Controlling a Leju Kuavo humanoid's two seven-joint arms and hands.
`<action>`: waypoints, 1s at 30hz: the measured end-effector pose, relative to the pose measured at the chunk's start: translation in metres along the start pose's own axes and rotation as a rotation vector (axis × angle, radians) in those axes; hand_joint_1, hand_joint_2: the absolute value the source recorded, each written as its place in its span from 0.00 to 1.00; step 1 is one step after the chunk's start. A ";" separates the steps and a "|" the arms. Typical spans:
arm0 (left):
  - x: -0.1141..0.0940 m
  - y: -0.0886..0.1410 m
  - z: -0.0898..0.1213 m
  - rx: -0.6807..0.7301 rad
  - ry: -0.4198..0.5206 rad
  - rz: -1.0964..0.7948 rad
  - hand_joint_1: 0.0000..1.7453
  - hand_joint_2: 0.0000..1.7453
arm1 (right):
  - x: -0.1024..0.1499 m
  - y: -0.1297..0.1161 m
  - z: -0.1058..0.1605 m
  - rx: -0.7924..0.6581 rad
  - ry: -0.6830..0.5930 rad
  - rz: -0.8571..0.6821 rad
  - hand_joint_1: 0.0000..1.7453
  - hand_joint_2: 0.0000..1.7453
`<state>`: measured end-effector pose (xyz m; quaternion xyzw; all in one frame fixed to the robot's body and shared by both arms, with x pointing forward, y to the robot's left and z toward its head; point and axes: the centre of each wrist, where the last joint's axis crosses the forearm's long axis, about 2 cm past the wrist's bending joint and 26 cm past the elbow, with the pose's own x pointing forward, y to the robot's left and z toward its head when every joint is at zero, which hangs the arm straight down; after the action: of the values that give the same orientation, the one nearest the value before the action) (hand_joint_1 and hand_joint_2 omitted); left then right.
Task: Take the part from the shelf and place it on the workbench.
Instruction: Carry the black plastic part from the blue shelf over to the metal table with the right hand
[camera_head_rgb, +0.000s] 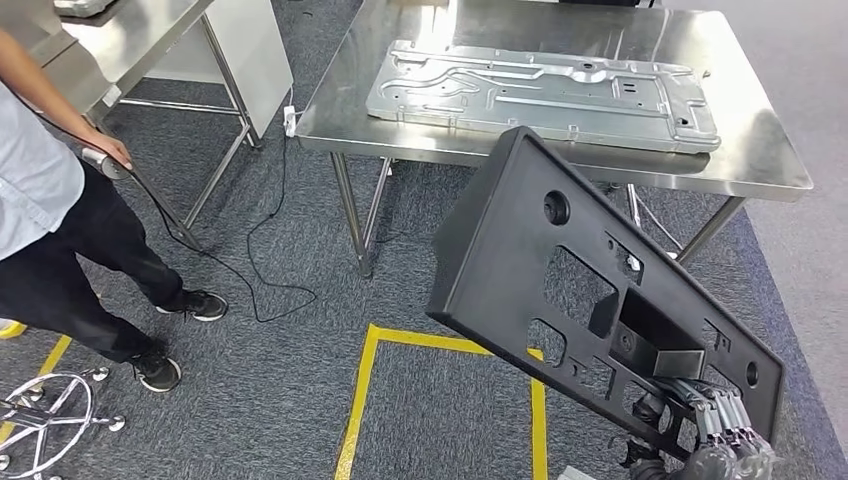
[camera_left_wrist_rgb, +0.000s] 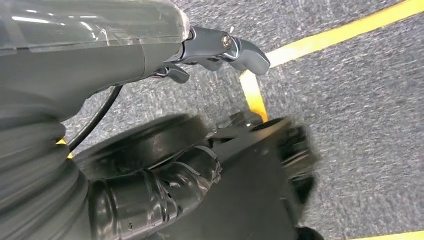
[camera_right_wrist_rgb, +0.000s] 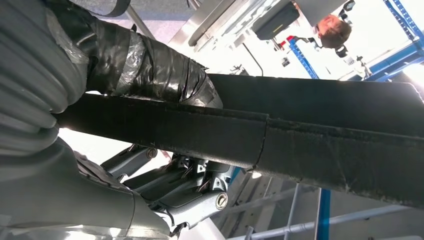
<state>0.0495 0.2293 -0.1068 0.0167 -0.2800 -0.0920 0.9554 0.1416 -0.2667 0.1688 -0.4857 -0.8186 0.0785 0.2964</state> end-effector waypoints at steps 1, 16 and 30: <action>0.000 0.000 0.000 0.001 0.000 0.000 0.00 1.00 | 0.000 0.000 0.000 0.000 -0.001 -0.002 1.00 1.00; 0.001 0.000 0.000 -0.001 -0.002 -0.002 0.00 1.00 | -0.001 0.002 -0.001 0.004 -0.012 -0.006 1.00 1.00; 0.000 0.000 0.000 0.000 -0.002 -0.002 0.00 1.00 | -0.001 0.002 -0.002 0.006 -0.014 -0.009 1.00 1.00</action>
<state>0.0495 0.2296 -0.1068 0.0168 -0.2809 -0.0930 0.9551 0.1445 -0.2663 0.1688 -0.4803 -0.8227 0.0833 0.2925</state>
